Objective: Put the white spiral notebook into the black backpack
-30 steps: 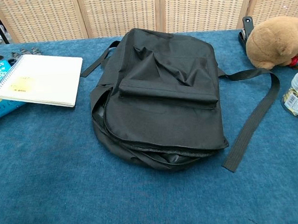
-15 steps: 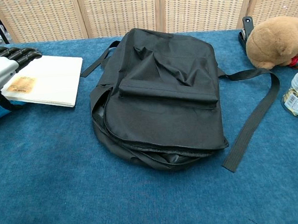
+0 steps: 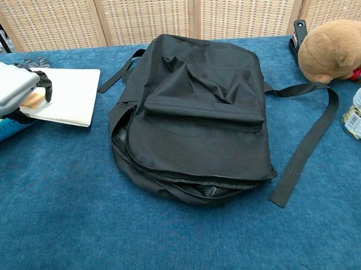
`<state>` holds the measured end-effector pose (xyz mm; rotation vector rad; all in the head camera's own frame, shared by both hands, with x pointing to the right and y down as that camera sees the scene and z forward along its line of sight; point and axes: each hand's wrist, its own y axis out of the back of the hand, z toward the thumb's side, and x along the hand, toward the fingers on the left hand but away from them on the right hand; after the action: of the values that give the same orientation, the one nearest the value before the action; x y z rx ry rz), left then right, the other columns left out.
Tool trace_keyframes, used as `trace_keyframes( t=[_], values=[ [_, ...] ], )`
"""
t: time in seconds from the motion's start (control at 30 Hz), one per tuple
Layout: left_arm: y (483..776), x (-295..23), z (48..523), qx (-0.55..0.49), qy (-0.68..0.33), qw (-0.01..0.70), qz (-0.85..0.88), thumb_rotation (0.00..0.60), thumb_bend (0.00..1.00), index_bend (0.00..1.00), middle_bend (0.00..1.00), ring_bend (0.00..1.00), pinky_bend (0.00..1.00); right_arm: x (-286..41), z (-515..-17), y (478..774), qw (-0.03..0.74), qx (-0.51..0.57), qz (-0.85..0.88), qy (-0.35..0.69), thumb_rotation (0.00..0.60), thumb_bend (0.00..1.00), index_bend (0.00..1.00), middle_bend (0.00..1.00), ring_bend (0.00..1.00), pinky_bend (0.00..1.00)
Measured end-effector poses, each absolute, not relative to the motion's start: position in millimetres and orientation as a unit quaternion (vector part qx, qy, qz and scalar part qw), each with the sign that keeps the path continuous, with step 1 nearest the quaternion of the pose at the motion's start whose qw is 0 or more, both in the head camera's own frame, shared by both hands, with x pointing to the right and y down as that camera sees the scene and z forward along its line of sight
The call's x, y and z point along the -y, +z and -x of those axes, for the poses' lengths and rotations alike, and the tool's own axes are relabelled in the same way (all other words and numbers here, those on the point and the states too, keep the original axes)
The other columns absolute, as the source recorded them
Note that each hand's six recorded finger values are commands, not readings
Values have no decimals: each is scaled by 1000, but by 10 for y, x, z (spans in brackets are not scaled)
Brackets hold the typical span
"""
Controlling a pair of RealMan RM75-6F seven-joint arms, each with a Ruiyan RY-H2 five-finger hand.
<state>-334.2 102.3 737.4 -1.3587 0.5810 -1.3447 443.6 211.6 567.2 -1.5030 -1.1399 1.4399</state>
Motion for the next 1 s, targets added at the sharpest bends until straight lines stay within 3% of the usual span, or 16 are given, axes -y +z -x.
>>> trace_keyframes(
  t=[0.13,0.53,0.87,1.0],
  values=[
    [7333,-1016,3351,-253,-556,548,571,600,499,795,603,542,585,-2139,-4407,5697,375,436,593,564,600,0,0,0,0,0],
    [6979,-751,3563,-292,-521,589,545,600,503,806,611,551,592,-2141,-4057,5840,365,372,657,545,600,0,3,7,0,0],
    [6628,-491,3602,-309,-500,611,531,600,503,807,611,551,592,-2009,-3411,6039,289,305,763,491,600,0,122,150,17,0],
    [6525,-452,3603,-311,-494,611,534,600,503,807,611,551,592,-1968,-3064,6111,257,278,799,467,600,0,149,164,26,0]
  ],
)
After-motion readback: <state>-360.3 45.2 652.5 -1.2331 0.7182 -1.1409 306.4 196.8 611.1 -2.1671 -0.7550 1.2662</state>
